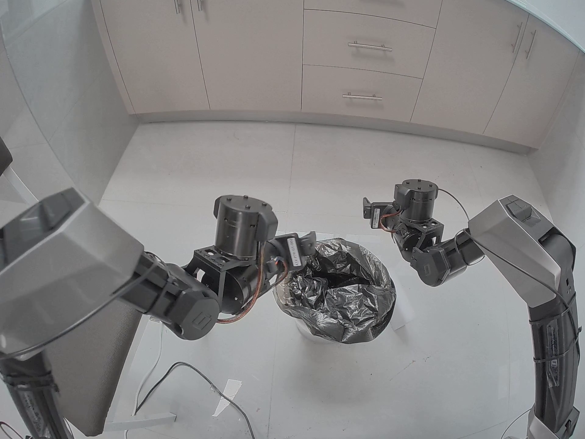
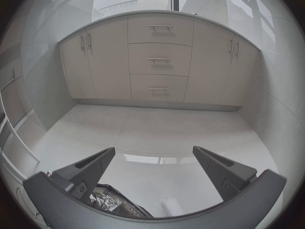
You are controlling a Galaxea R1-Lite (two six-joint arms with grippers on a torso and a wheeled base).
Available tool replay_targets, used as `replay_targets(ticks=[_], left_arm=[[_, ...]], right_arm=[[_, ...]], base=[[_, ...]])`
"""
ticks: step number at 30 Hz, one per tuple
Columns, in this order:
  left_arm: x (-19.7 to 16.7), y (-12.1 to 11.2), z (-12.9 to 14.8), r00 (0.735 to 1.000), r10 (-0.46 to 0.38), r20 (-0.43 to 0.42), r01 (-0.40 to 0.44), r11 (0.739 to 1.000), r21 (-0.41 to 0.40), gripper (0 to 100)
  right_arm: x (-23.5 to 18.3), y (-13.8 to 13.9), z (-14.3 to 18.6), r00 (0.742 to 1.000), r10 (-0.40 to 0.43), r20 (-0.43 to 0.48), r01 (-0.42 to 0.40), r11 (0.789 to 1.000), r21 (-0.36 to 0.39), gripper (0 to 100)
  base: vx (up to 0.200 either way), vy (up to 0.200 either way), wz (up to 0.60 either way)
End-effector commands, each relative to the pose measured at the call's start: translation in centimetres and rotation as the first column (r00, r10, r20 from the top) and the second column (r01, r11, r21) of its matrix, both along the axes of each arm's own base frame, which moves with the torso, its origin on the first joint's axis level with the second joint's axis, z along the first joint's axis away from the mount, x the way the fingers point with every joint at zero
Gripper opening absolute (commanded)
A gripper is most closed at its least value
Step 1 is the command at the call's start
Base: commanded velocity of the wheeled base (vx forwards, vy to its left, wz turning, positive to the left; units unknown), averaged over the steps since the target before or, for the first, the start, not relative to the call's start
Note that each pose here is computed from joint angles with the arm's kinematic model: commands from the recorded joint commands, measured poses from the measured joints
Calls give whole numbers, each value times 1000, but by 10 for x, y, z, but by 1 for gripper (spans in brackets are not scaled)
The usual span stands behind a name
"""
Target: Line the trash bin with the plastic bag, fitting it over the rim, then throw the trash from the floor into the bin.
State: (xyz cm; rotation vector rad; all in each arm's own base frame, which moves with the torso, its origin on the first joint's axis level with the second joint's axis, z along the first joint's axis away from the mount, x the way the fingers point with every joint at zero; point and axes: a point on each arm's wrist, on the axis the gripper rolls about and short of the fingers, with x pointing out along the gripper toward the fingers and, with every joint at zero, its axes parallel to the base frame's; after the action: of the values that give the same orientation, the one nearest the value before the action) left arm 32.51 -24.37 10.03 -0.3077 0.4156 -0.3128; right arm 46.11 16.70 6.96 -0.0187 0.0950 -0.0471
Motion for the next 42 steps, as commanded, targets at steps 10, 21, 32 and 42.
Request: replay_targets(ticks=[10,21,32,42], left_arm=[[58,21,-91,978,181,-105,-165,975,146,100],[-19,-3,-66,982,69,-176,-48,992,119,100],[4,-22,-95,982,86,-168,-60,987,152,100],[16,-28,-117,983,91,-158,-46,962,268,100]], right_arm=[[2,-1,-14,1000,-8,-20,7,1000,-8,100],[2,0,-19,1000,-6,-28,6,1000,-12,100],[2,0,-18,1000,-7,-14,7,1000,-6,100],[3,0,-17,1000,-7,-11,7,1000,-5,100]], base=[[0,0,0],[0,0,0],[0,0,0],[0,0,0]])
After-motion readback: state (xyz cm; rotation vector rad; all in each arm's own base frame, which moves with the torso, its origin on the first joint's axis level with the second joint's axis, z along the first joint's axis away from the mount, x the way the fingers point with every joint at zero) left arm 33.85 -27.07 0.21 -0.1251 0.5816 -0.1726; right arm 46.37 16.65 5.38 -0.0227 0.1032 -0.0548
